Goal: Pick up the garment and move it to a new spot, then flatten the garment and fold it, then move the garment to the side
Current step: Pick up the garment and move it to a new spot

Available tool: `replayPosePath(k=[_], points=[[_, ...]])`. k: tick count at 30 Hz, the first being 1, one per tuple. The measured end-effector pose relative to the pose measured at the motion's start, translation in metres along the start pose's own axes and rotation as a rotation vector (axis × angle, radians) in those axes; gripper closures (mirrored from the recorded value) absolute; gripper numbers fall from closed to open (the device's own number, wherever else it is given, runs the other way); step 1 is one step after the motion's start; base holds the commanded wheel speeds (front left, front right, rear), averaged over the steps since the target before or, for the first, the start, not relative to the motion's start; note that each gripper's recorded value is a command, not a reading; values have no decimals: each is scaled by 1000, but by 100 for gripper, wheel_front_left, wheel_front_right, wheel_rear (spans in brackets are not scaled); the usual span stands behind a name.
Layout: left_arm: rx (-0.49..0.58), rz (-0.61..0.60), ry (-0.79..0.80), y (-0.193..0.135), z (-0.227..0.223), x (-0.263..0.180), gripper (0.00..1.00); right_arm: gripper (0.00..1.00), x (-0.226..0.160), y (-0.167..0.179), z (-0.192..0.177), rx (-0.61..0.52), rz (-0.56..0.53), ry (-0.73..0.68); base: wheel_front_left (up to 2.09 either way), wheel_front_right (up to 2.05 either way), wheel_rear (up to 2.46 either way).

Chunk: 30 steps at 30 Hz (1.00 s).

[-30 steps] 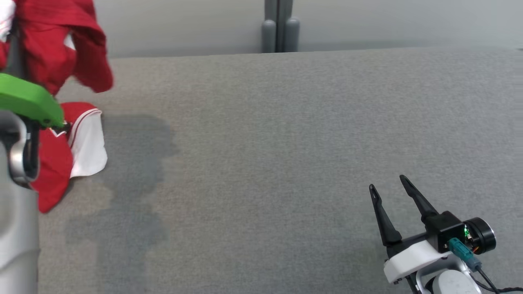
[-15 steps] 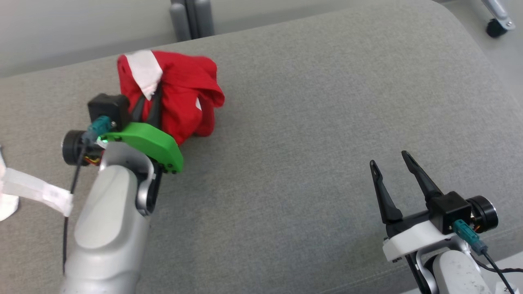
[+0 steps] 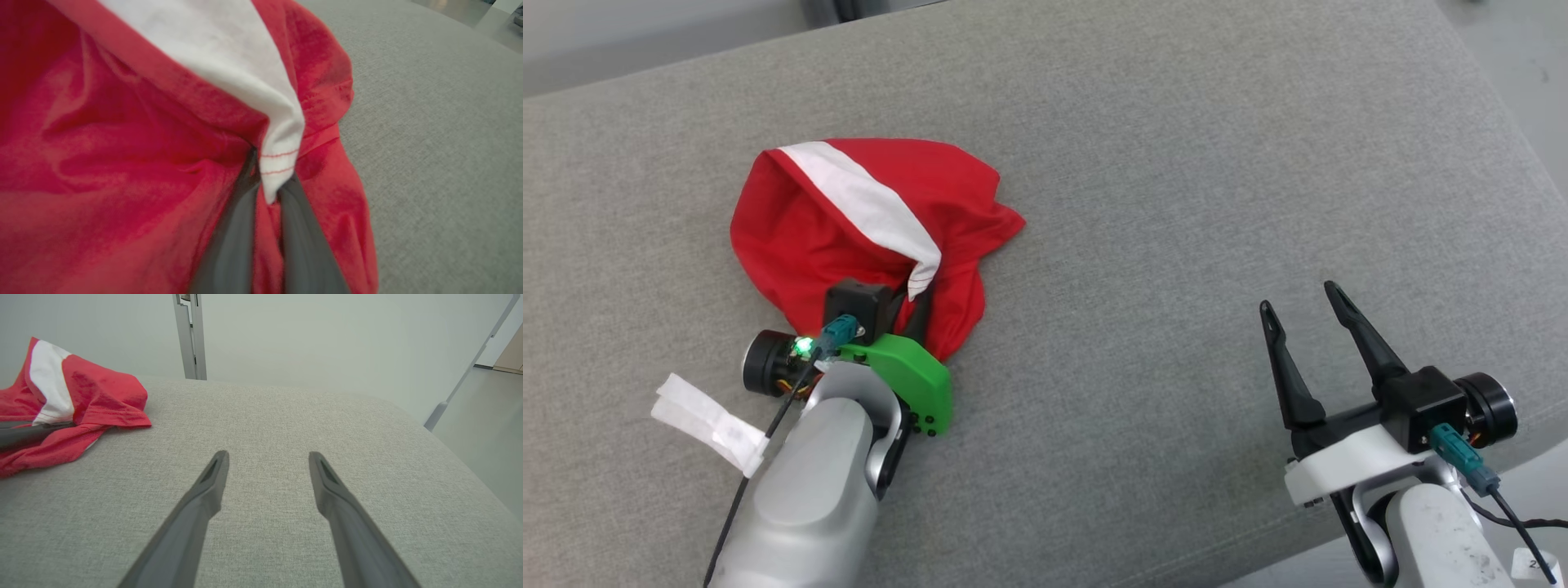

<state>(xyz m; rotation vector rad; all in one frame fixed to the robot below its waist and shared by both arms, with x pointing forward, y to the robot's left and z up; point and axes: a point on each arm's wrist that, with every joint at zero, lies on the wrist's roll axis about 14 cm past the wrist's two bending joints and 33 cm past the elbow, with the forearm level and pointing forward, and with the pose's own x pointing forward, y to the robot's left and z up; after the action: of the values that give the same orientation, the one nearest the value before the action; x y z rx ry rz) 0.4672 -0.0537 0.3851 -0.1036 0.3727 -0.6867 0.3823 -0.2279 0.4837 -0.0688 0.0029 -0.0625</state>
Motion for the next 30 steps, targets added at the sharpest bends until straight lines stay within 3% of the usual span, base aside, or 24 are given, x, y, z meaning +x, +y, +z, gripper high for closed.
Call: replayPosePath(k=[1, 2, 3, 15, 20, 30], points=[[-3, 2, -2, 1, 0, -1, 58, 0, 1, 2, 0, 1, 5, -1, 0, 0, 0], [-8, 3, -9, 1, 1, -2, 22, 0, 2, 4, 0, 0, 13, -3, 0, 0, 0], [-8, 2, -16, 1, 3, -4, 0, 0, 3, 7, 1, 0, 21, -7, 0, 0, 0], [60, 14, -176, 2, 55, -32, 0, 0, 11, 31, 25, 10, 95, -85, 0, 0, 0], [57, 78, -248, 14, 70, -61, 0, 0, 10, 40, 40, 19, 120, -128, 0, 0, 0], [-49, 264, -356, 32, 64, -138, 0, 0, -1, 55, 53, 41, 163, -168, 0, 0, 0]])
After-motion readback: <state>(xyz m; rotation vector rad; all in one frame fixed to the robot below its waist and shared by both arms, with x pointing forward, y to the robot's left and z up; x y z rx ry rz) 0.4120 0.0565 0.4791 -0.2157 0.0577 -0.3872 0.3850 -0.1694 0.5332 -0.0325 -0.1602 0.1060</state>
